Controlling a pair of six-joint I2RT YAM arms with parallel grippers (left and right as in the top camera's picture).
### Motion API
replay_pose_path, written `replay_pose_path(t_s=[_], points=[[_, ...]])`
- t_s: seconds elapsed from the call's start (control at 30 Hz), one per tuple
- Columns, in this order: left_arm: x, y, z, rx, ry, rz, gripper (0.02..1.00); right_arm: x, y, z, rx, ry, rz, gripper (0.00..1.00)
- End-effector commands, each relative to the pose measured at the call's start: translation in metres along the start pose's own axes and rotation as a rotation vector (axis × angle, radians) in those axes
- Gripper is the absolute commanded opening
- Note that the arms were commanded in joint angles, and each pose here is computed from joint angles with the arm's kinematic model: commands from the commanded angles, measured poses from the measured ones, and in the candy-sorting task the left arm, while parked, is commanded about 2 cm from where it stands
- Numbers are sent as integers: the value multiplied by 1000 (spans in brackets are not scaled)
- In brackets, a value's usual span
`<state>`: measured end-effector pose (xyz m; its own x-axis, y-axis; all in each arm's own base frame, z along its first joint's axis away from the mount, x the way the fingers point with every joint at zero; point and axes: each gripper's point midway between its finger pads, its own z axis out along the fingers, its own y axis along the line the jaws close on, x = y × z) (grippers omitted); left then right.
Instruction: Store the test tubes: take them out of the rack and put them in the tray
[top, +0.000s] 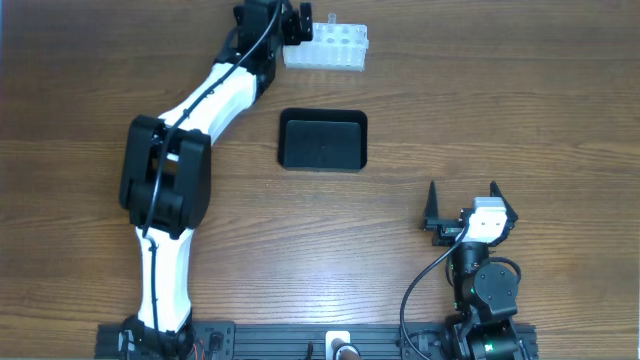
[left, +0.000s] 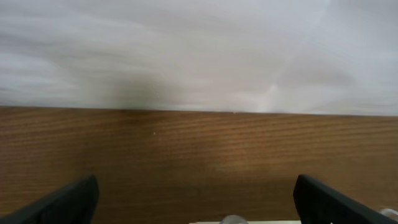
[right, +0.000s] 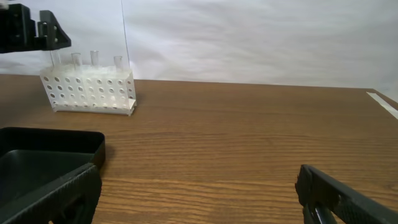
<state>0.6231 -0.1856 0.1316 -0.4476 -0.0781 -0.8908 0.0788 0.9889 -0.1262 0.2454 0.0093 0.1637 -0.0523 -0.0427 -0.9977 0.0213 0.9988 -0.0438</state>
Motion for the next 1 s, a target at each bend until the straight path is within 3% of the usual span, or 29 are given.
replay_pose_path(t_s=[0.03,0.17,0.6,1.0], points=[[2,-5,12,-36,-14,50,998,2,1,0,-1,1,2,993],[7,-3,14,-69,-12,57,991,2,1,0,-1,1,2,993],[7,-5,12,-101,-23,64,673,2,1,0,-1,1,2,993],[9,-10,11,-108,-24,69,472,2,1,0,-1,1,2,991]])
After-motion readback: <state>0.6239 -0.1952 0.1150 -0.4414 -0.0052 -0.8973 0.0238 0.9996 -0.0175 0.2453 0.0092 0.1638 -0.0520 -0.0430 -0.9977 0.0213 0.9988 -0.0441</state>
